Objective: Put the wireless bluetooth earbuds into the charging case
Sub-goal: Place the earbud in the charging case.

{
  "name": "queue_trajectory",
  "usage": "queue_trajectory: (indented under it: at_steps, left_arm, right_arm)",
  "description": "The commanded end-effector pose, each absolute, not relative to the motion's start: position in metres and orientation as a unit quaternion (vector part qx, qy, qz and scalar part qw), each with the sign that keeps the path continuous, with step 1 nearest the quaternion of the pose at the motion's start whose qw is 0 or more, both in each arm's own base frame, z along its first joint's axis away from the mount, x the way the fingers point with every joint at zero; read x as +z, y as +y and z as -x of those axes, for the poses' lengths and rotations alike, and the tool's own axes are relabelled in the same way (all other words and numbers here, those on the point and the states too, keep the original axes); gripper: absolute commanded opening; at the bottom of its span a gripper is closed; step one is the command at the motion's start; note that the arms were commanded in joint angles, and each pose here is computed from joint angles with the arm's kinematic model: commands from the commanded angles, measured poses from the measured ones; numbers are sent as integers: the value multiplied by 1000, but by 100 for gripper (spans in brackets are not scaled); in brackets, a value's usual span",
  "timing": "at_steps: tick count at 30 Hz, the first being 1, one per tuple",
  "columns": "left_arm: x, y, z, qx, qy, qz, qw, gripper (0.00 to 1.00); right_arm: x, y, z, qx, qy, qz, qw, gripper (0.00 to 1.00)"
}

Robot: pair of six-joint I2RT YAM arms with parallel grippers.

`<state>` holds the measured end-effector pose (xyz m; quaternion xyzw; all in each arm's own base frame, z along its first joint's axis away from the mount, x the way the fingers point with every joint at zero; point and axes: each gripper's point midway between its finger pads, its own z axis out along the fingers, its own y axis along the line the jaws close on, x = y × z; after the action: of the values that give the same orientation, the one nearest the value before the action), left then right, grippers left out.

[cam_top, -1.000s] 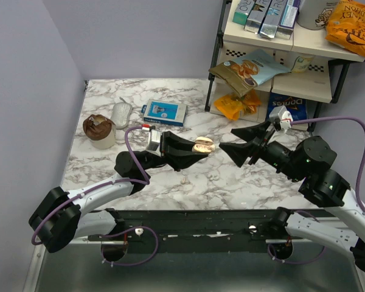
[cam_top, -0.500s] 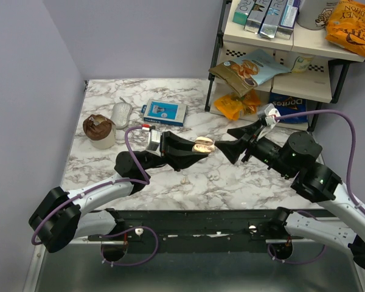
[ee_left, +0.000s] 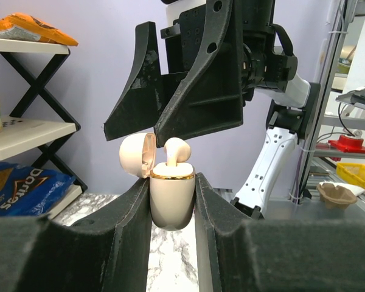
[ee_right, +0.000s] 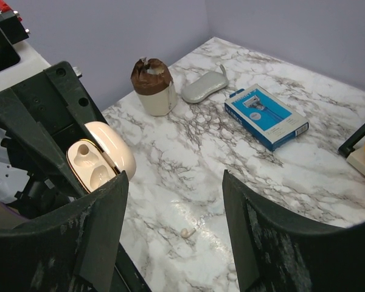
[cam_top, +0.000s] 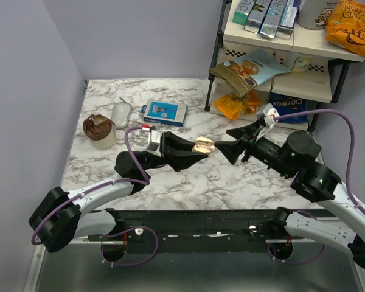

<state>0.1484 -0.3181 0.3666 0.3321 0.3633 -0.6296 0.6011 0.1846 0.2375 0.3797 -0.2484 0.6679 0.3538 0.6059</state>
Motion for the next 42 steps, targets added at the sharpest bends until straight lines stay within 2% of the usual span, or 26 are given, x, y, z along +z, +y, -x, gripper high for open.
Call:
queue_trajectory:
  at_steps: [1, 15, 20, 25, 27, 28, 31, 36, 39, 42]
  left_arm:
    - [427, -283, -111, -622, 191, -332, 683, 0]
    - [426, -284, -116, -619, 195, -326, 687, 0]
    - [431, -276, -122, -611, 197, -300, 705, 0]
    - [431, -275, -116, -636, 202, -323, 672, 0]
    - [429, -274, -114, -637, 203, -332, 666, 0]
    - [428, -273, -114, -637, 203, -332, 665, 0]
    - [429, -270, -111, -635, 200, -337, 666, 0]
    - [430, -264, -108, -633, 198, -346, 664, 0]
    - [430, -259, -104, -632, 196, -351, 663, 0]
    - [430, -258, -99, -632, 191, -363, 657, 0]
  right_arm:
    - [369, 244, -173, 371, 674, 271, 578, 72]
    - [369, 238, -167, 375, 677, 268, 574, 72]
    - [373, 223, -176, 353, 682, 229, 598, 72]
    - [391, 216, -173, 383, 645, 194, 632, 72]
    - [396, 215, -167, 400, 630, 191, 638, 78]
    - [397, 216, -166, 401, 628, 200, 636, 87]
    - [396, 225, -156, 410, 630, 237, 616, 100]
    - [403, 229, -142, 453, 601, 243, 613, 100]
    - [399, 226, -150, 434, 615, 230, 617, 100]
    - [391, 239, -151, 435, 629, 254, 593, 94]
